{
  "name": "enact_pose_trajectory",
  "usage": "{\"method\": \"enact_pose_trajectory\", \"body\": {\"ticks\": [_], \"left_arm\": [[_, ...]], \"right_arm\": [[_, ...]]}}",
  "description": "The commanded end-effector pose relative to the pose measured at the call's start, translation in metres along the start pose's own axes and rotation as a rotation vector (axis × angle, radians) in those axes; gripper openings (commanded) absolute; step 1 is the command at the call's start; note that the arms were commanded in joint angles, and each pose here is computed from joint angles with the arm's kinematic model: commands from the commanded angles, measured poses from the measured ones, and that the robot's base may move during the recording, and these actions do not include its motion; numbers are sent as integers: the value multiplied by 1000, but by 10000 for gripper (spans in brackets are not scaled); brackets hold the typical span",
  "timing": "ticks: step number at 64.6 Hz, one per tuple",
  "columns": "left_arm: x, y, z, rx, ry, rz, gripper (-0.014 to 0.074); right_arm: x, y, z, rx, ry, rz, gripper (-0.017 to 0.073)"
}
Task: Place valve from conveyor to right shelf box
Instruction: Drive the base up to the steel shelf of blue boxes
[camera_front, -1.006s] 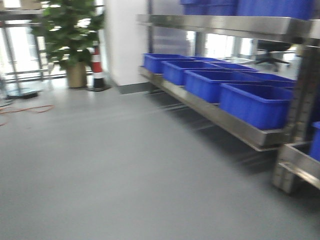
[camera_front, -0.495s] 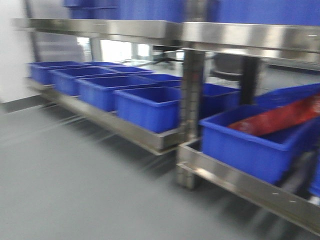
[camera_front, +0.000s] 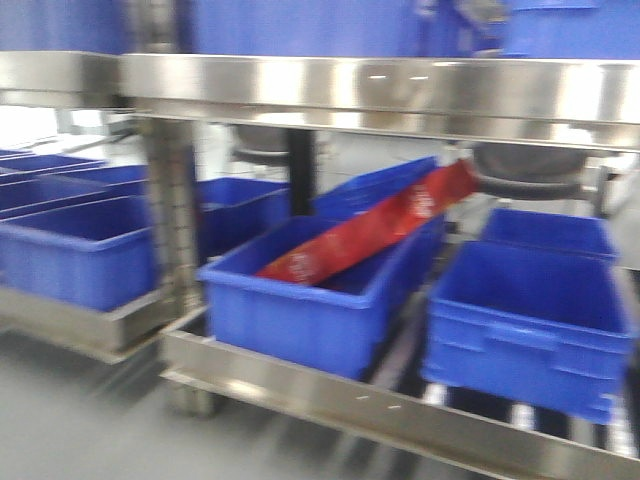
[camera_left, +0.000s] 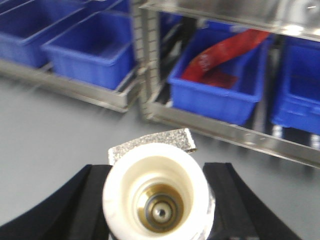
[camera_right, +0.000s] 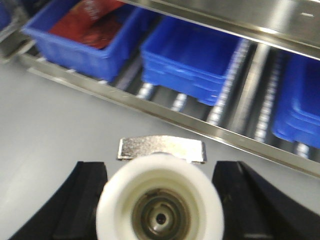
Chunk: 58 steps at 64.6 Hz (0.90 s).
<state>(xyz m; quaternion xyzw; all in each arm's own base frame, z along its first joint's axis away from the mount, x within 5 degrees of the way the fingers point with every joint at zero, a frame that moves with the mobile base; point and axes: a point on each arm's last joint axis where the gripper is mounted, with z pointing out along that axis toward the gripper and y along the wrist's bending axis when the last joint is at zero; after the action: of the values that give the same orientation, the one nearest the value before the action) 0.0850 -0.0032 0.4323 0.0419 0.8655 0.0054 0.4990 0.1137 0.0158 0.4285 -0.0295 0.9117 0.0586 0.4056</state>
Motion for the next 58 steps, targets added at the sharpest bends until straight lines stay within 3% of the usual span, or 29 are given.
{"method": "enact_pose_trajectory", "body": {"ticks": [1,58], "left_arm": [[-4,-1,-4,7,-62,-6,-111],[-5,-1,-4,7,-64,-6,-111]], "right_arm": [[-7,0,-7,9,-87,-12,-168],[-7,0,-7,7,-86,-11,-168]]}}
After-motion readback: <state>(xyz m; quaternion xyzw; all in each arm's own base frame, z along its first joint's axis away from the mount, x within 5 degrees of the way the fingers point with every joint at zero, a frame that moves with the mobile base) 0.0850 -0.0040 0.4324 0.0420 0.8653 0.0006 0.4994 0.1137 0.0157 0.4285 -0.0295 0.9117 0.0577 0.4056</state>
